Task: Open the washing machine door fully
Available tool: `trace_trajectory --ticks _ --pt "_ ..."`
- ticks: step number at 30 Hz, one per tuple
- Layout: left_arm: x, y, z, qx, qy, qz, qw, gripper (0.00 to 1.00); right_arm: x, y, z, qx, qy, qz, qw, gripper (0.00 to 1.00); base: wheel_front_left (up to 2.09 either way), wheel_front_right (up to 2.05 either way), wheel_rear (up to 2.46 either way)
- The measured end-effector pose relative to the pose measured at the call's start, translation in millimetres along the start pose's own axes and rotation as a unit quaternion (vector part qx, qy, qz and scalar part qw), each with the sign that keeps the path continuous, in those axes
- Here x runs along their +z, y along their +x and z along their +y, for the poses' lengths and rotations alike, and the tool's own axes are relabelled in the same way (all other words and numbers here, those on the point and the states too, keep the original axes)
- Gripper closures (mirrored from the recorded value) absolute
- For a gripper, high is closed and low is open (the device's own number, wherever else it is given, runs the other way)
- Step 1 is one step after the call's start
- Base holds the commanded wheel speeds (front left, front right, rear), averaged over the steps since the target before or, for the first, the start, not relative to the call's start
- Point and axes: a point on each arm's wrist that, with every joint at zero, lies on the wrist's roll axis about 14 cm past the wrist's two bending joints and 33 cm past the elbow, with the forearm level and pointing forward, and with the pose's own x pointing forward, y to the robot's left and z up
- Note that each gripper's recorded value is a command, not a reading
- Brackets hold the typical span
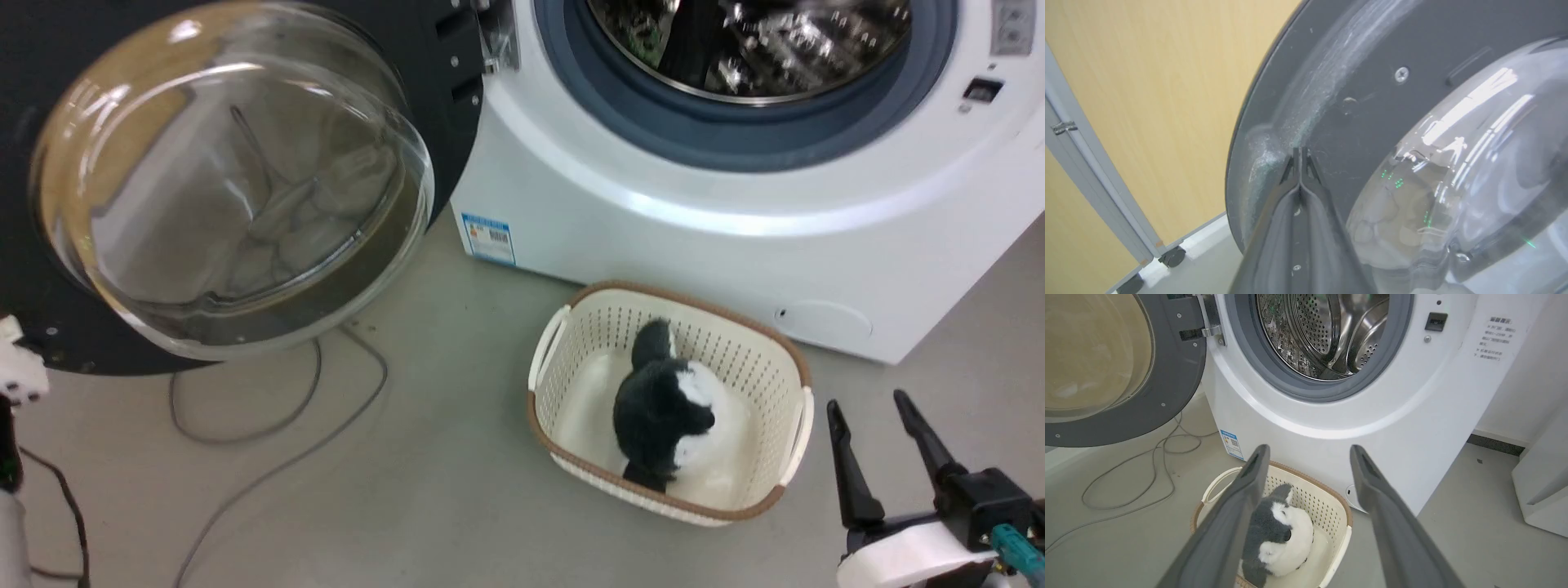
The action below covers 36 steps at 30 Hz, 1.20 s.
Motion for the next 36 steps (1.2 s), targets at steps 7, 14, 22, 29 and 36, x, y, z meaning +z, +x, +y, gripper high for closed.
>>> trace_trajectory --ticks 7,14,22,29,36 --pt "19.0 -32.8 -7.9 -0.042 0.023 -0.047 0.998 1.00 19.1 -19.5 3.6 -0.003 -0.003 -0.017 1.000 0.00 0.00 0.00 0.00" --pt "27.9 -74.7 -36.9 -0.098 0.015 -0.089 0.991 1.00 35.8 -44.9 0.6 -0.018 0.009 -0.037 0.999 0.00 0.00 0.00 0.00" --pt "20.5 -121.1 -108.9 -0.182 -0.010 -0.104 0.978 0.00 48.5 -64.3 -14.8 -0.047 0.007 -0.056 0.997 0.00 0.00 0.00 0.00" --pt "22.5 -147.3 -157.0 -0.244 -0.014 -0.115 0.963 0.00 55.9 -86.4 -34.2 -0.084 0.003 -0.070 0.994 0.00 0.00 0.00 0.00" --pt "4.5 -173.2 -204.0 -0.305 -0.026 -0.088 0.948 0.00 72.7 -111.3 -55.6 -0.126 -0.003 -0.099 0.987 0.00 0.00 0.00 0.00"
